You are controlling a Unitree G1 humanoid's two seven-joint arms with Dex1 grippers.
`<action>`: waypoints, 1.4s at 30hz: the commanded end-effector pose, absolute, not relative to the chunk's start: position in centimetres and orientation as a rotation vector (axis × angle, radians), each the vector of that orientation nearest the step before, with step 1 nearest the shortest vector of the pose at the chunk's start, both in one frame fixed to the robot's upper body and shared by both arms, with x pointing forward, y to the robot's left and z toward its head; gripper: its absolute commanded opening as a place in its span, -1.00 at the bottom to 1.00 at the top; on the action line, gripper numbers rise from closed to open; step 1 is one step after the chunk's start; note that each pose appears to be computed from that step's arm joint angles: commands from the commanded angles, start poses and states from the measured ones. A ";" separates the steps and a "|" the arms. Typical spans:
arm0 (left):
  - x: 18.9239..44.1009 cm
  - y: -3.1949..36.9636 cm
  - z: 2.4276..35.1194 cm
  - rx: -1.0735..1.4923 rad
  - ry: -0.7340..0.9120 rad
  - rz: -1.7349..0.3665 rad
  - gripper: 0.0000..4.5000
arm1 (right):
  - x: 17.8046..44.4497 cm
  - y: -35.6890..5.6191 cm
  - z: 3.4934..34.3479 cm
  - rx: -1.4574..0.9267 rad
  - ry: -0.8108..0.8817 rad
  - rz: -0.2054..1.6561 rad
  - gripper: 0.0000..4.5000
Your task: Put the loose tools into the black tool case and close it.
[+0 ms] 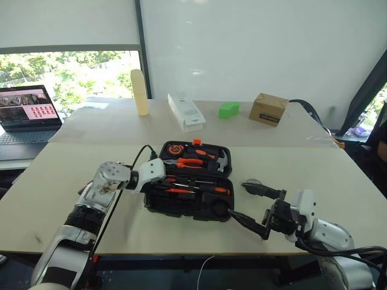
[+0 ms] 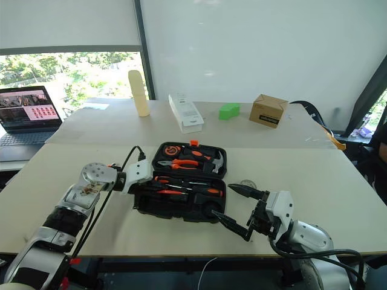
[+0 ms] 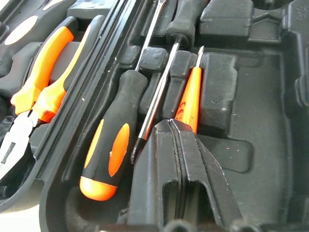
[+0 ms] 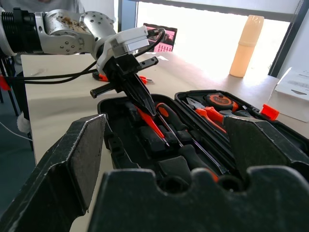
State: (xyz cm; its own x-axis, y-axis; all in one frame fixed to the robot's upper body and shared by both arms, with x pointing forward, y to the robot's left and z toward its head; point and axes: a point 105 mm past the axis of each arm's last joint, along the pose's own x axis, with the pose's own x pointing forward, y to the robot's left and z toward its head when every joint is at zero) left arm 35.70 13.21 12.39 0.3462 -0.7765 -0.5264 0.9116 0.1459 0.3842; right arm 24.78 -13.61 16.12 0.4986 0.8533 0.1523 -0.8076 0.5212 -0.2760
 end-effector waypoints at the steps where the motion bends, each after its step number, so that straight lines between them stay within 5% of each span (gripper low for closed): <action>1: 34.7 13.6 10.0 0.746 0.318 -1.256 -0.98 | 24.7 -13.8 17.0 -0.211 -0.333 1.003 1.00; 10: 35.2 14.1 8.6 0.682 0.383 -1.182 -0.98 | 25.0 -13.7 17.0 -0.212 -0.341 1.007 1.00; 15: 34.1 13.8 10.2 0.659 0.346 -1.274 -0.98 | 24.9 -13.8 16.9 -0.207 -0.334 1.006 1.00; 26: 35.8 13.9 13.5 0.659 0.145 -1.207 -0.98 | 24.9 -13.8 16.7 -0.199 -0.327 1.009 1.00; 42: 36.3 13.6 12.3 0.625 0.146 -1.187 -0.98 | 24.7 -13.5 16.3 -0.185 -0.309 1.021 1.00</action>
